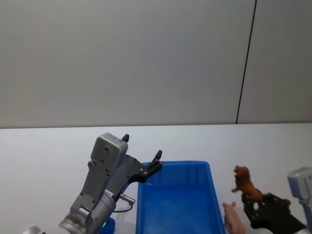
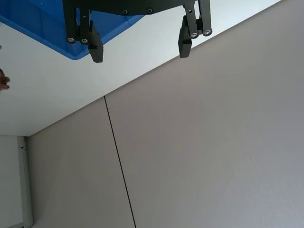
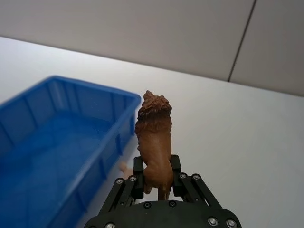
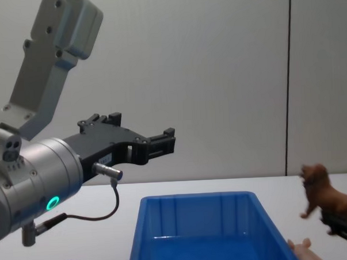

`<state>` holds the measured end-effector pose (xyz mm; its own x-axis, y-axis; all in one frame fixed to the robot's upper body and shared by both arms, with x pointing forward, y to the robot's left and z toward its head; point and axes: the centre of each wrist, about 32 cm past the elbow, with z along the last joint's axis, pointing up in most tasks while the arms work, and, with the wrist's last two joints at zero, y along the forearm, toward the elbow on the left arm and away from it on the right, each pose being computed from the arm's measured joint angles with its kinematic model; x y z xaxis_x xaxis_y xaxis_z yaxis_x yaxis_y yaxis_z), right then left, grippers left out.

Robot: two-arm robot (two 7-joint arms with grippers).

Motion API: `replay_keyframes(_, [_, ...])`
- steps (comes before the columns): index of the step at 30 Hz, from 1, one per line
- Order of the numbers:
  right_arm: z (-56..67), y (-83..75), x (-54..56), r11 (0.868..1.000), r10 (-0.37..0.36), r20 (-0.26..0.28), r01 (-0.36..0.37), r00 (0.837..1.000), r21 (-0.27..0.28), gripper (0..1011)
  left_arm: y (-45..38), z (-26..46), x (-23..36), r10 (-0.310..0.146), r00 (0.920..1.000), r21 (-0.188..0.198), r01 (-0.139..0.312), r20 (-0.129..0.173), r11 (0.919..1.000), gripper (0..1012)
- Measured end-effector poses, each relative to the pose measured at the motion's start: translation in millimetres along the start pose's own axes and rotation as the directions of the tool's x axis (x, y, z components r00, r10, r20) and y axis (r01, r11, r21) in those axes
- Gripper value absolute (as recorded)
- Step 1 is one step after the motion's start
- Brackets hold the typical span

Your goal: Pick up the two dolls from the table and place them into the box.

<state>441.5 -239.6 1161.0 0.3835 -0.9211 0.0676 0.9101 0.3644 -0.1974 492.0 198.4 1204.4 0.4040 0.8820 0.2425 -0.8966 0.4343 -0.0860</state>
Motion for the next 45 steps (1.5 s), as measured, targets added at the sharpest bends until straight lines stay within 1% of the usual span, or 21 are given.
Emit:
replay_keyframes(4, [5.6,6.9,-2.4,0.999,0.031,0.001,-0.031,1.0,0.021,306,0.0,0.0,0.0,0.0,1.0,0.0,0.0,0.0,1.0,1001])
replay_keyframes(10, [16.0,24.6,-8.7,0.994,0.096,-0.003,-0.095,0.995,0.054,306,0.0,0.0,0.0,0.0,1.0,0.0,0.0,0.0,1.0,1001])
replay_keyframes(14, [21.4,38.8,-14.7,0.987,0.147,-0.006,-0.146,0.989,0.067,307,0.0,0.0,0.0,0.0,1.0,0.0,0.0,0.0,1.0,1001])
replay_keyframes(20, [27.3,54.9,-21.8,0.977,0.202,-0.008,-0.201,0.979,0.077,306,0.0,0.0,0.0,0.0,1.0,0.0,0.0,0.0,1.0,1001])
replay_keyframes(23, [29.1,60.1,-23.9,0.973,0.216,-0.008,-0.215,0.976,0.079,331,0.0,0.0,0.0,0.0,1.0,0.0,0.0,0.0,1.0,1001])
replay_keyframes(24, [29.7,62.8,-25.2,0.971,0.225,-0.007,-0.223,0.974,0.08,393,0.0,0.0,0.0,0.0,1.0,0.0,0.0,0.0,1.0,1001])
replay_keyframes(26, [30.4,65.4,-26.1,0.97,0.231,-0.006,-0.23,0.973,0.08,429,0.0,0.0,0.0,0.0,1.0,0.0,0.0,0.0,1.0,1001])
replay_keyframes(27, [31.4,68.0,-27.1,0.969,0.236,-0.005,-0.234,0.972,0.08,489,0.0,0.0,0.0,0.0,1.0,0.0,0.0,0.0,1.0,1001])
replay_keyframes(29, [32.3,69.9,-27.6,0.968,0.238,-0.002,-0.237,0.971,0.08,535,0.0,0.0,0.0,0.0,1.0,0.0,0.0,0.0,1.0,1001])
replay_keyframes(30, [32.7,71.8,-28.4,0.968,0.239,-0.001,-0.238,0.971,0.079,591,0.0,0.0,0.0,0.0,1.0,0.0,0.0,0.0,1.0,1001])
replay_keyframes(32, [33.2,73.4,-28.8,0.968,0.239,0.0,-0.238,0.971,0.079,629,0.0,0.0,0.0,0.0,1.0,0.0,0.0,0.0,1.0,1001])
replay_keyframes(33, [33.5,74.6,-29.0,0.969,0.237,0.001,-0.236,0.972,0.077,688,0.0,0.0,0.0,0.0,1.0,0.0,0.0,0.0,1.0,1001])
replay_keyframes(34, [33.6,75.0,-29.0,0.969,0.235,0.002,-0.234,0.972,0.077,688,0.0,0.0,0.0,0.0,1.0,0.0,0.0,0.0,1.0,1001])
replay_keyframes(35, [33.8,75.7,-28.9,0.971,0.229,0.004,-0.229,0.973,0.075,734,0.0,0.0,0.0,0.0,1.0,0.0,0.0,0.0,1.0,1001])
replay_keyframes(36, [33.8,76.0,-28.9,0.971,0.227,0.005,-0.226,0.974,0.074,745,0.0,0.0,0.0,0.0,1.0,0.0,0.0,0.0,1.0,1001])
replay_keyframes(37, [33.9,76.2,-28.8,0.972,0.223,0.006,-0.223,0.975,0.074,807,0.0,0.0,0.0,0.0,1.0,0.0,0.0,0.0,1.0,1001])
replay_keyframes(39, [34.0,76.2,-28.7,0.974,0.215,0.008,-0.215,0.977,0.073,843,0.0,0.0,0.0,0.0,1.0,0.0,0.0,0.0,1.0,1001])
replay_keyframes(41, [34.0,76.0,-28.2,0.977,0.202,0.01,-0.202,0.979,0.072,911,0.0,0.0,0.0,0.0,1.0,0.0,0.0,0.0,1.0,1001])
replay_keyframes(42, [34.0,75.0,-27.9,0.978,0.193,0.011,-0.193,0.981,0.073,920,0.0,0.0,0.0,0.0,1.0,0.0,0.0,0.0,1.0,1001])
replay_keyframes(43, [33.9,74.3,-27.7,0.98,0.187,0.012,-0.187,0.982,0.073,960,0.0,0.0,0.0,0.0,1.0,0.0,0.0,0.0,1.0,1001])
replay_keyframes(45, [33.7,72.3,-27.1,0.981,0.177,0.014,-0.177,0.984,0.074,1001,0.0,0.0,0.0,0.0,1.0,0.0,0.0,0.0,1.0,1001])
